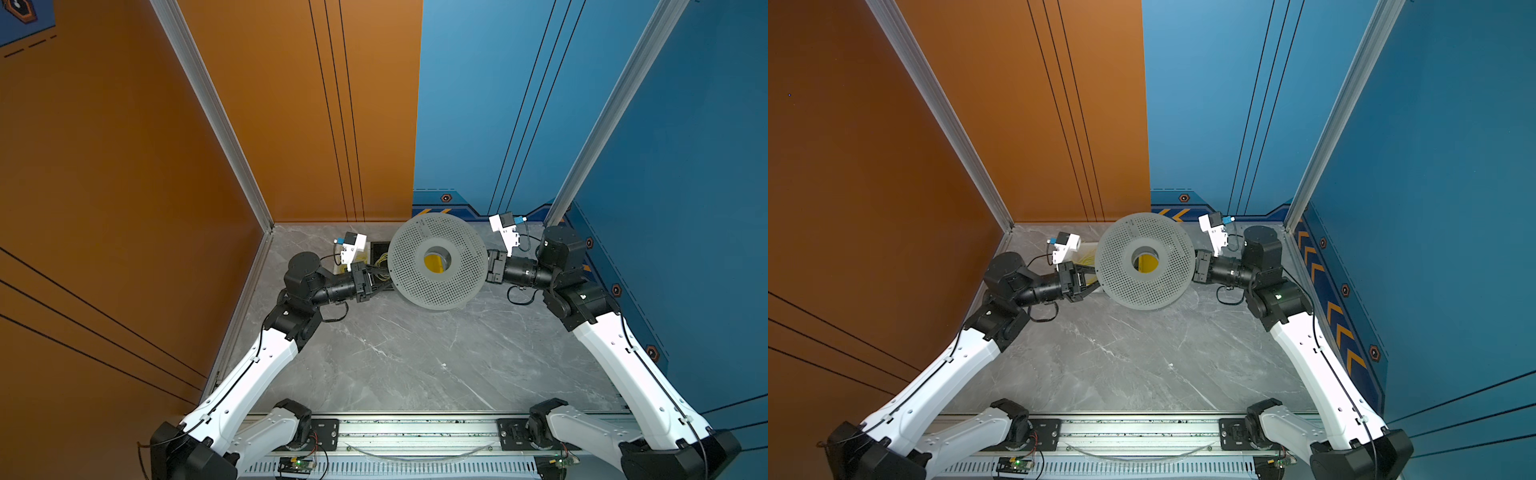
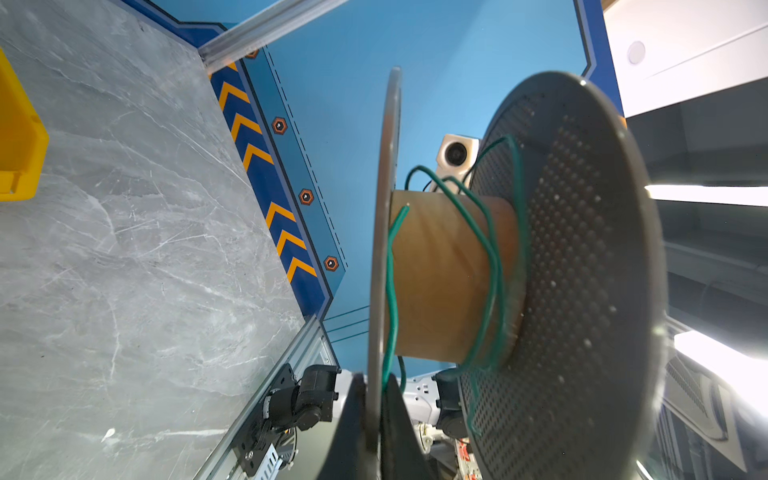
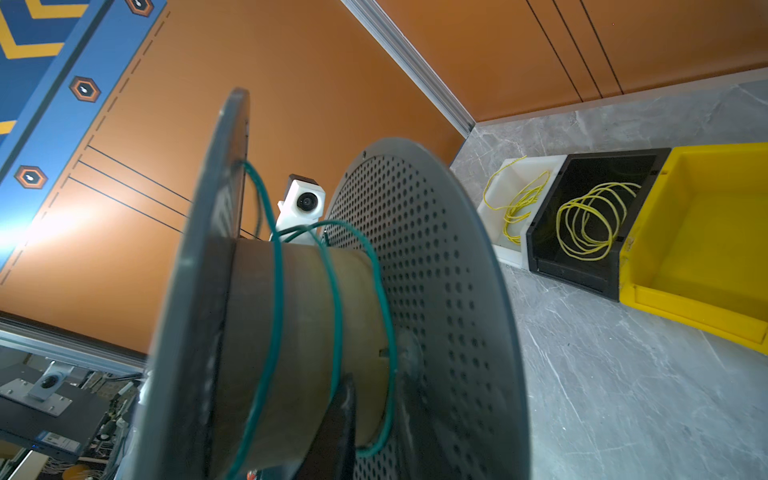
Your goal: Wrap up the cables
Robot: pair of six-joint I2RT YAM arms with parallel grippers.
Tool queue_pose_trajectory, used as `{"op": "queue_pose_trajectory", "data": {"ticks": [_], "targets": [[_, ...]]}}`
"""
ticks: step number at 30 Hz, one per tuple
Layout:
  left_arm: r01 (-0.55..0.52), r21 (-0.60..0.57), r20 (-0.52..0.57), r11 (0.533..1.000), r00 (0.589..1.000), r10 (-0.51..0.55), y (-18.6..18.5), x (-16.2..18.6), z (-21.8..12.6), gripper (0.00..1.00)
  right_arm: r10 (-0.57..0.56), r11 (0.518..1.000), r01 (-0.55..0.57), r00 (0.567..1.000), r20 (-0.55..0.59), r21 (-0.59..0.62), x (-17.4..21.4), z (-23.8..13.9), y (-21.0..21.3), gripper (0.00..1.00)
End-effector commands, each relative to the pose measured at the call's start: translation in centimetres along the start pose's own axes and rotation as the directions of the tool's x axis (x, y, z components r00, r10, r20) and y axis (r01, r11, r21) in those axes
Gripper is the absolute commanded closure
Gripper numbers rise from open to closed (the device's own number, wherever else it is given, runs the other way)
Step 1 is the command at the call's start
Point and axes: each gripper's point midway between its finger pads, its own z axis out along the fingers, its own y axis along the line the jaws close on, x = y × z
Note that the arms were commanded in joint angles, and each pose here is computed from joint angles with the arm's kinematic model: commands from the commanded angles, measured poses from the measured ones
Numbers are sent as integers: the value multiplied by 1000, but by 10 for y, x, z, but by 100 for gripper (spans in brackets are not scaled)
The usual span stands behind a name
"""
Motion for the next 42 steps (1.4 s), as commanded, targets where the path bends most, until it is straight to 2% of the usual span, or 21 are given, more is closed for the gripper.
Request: {"op": "queue_pose_trajectory", "data": {"ticks": [1, 3, 7, 10, 14, 19, 24, 30, 35, 42], "targets": [[-51, 10, 52, 999, 997, 50, -14, -12, 3, 100, -10, 997, 4, 998, -69, -74, 19, 0, 14, 69], [-33, -18, 96, 999, 995, 34, -5, -22, -1, 100, -4, 998, 0, 998, -62, -55, 19, -3, 10, 58], [1, -79, 213, 997, 977, 16, 15, -46, -17, 100, 11, 1000, -11, 1000, -8, 8, 12, -19, -3, 45], [26, -130, 280, 991, 960, 12, 33, -63, -30, 100, 23, 996, -28, 998, 50, 90, 6, -35, -19, 43], [35, -158, 281, 987, 960, 11, 49, -73, -35, 100, 34, 969, -63, 991, 126, 237, 1, -56, -48, 41], [59, -203, 217, 977, 976, -14, 82, -66, -31, 100, -2, 946, -53, 985, 170, 318, -3, -68, -54, 38], [69, -233, 78, 970, 996, -53, 124, -25, -18, 100, -8, 913, -65, 984, 176, 404, -6, -67, -72, 36], [84, -276, -59, 958, 993, -104, 162, 30, -4, 100, -50, 879, -14, 991, 121, 476, 2, -48, -84, 35], [59, -332, -162, 941, 980, -119, 191, 71, 9, 100, -83, 867, 61, 996, 23, 494, 19, -21, -88, 35], [43, -381, -234, 924, 962, -141, 224, 97, 10, 100, -81, 862, 94, 996, -48, 498, 27, 1, -98, 35]]}}
